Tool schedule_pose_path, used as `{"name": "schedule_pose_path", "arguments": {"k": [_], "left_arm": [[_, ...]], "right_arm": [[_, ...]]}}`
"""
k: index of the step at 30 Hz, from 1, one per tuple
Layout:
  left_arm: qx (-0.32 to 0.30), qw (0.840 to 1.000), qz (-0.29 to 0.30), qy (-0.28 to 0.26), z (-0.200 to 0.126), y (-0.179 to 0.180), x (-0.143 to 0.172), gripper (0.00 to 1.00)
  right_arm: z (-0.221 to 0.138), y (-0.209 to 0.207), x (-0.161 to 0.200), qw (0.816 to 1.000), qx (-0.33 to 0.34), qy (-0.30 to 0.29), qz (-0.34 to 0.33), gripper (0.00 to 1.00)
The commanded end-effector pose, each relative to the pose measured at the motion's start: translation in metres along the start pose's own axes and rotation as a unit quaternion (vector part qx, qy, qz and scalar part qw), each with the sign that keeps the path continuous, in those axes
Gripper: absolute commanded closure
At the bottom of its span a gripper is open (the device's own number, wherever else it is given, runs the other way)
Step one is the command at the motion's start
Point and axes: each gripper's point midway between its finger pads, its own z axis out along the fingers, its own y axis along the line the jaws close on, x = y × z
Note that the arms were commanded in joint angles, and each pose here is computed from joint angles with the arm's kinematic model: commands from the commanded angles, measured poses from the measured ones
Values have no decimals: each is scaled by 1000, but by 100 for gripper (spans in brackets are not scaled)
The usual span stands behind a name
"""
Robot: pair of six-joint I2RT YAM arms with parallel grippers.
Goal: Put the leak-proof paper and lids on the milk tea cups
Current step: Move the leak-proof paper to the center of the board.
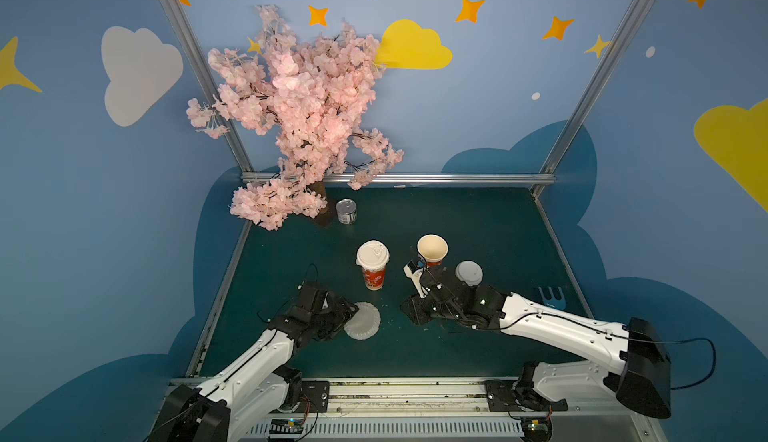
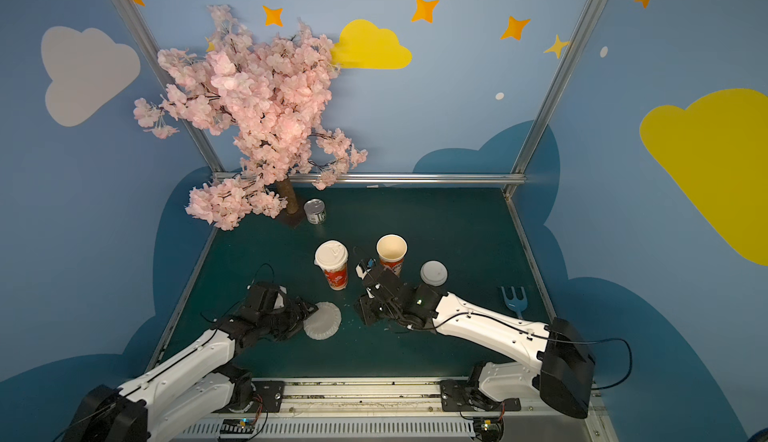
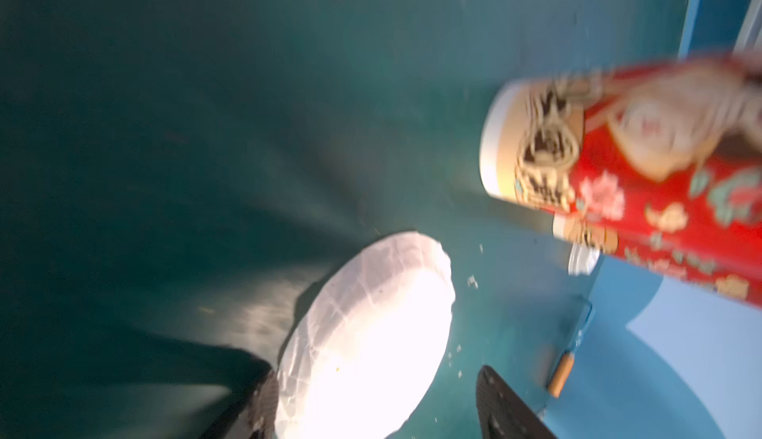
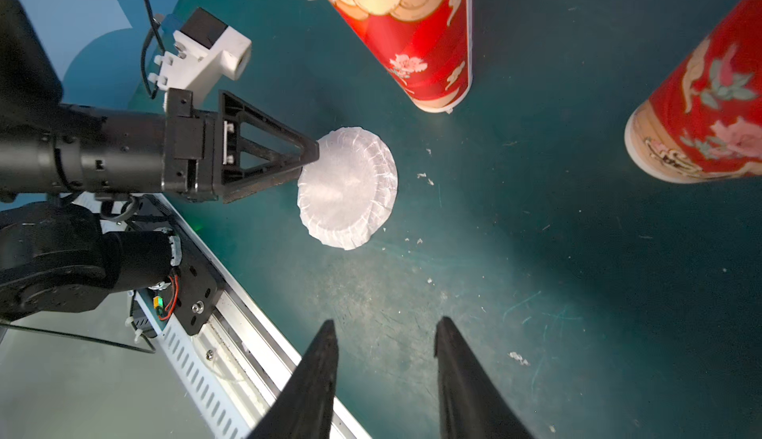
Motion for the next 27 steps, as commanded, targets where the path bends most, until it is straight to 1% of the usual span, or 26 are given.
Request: {"name": "schedule_pose_path", "arguments": {"k": [1, 4, 7, 10, 12, 13, 15, 16, 21, 22, 26, 27], "left_arm": [[-31, 999, -17, 8, 12, 7, 14, 24], [-47, 999, 1, 7, 12, 3, 20, 24], [-57, 998, 21, -1, 3, -2, 17, 25], [-82, 995, 61, -7, -8, -2, 13, 27], [-91, 992, 86, -5, -12, -3, 12, 31], [-90, 991, 99, -1, -14, -6, 13, 37], [-88, 989, 120, 5, -15, -11, 12, 45], [-83, 988, 130, 10, -14, -16, 13, 51], [-34, 986, 162, 31, -3, -39, 17, 77], [-32, 985, 165, 33, 0, -41, 17, 80], [-34, 984, 169, 42, 11, -38, 18, 85], [-36, 984, 171, 45, 13, -36, 18, 89]], "right_arm": [[9, -4, 6, 1000, 0, 10, 27, 60], [13, -6, 13, 999, -5, 26, 38, 60], [19, -7, 20, 998, -12, 35, 58, 59], [28, -9, 28, 995, -20, 39, 84, 59], [35, -10, 32, 994, -23, 43, 97, 60], [39, -10, 33, 994, -26, 43, 101, 60], [46, -11, 36, 992, -27, 47, 114, 61], [50, -11, 38, 991, -27, 49, 120, 62], [70, -14, 44, 987, -33, 47, 153, 62], [73, -15, 44, 986, -34, 46, 158, 62], [85, -18, 48, 982, -34, 47, 177, 62], [88, -18, 48, 982, -34, 48, 181, 61]]}}
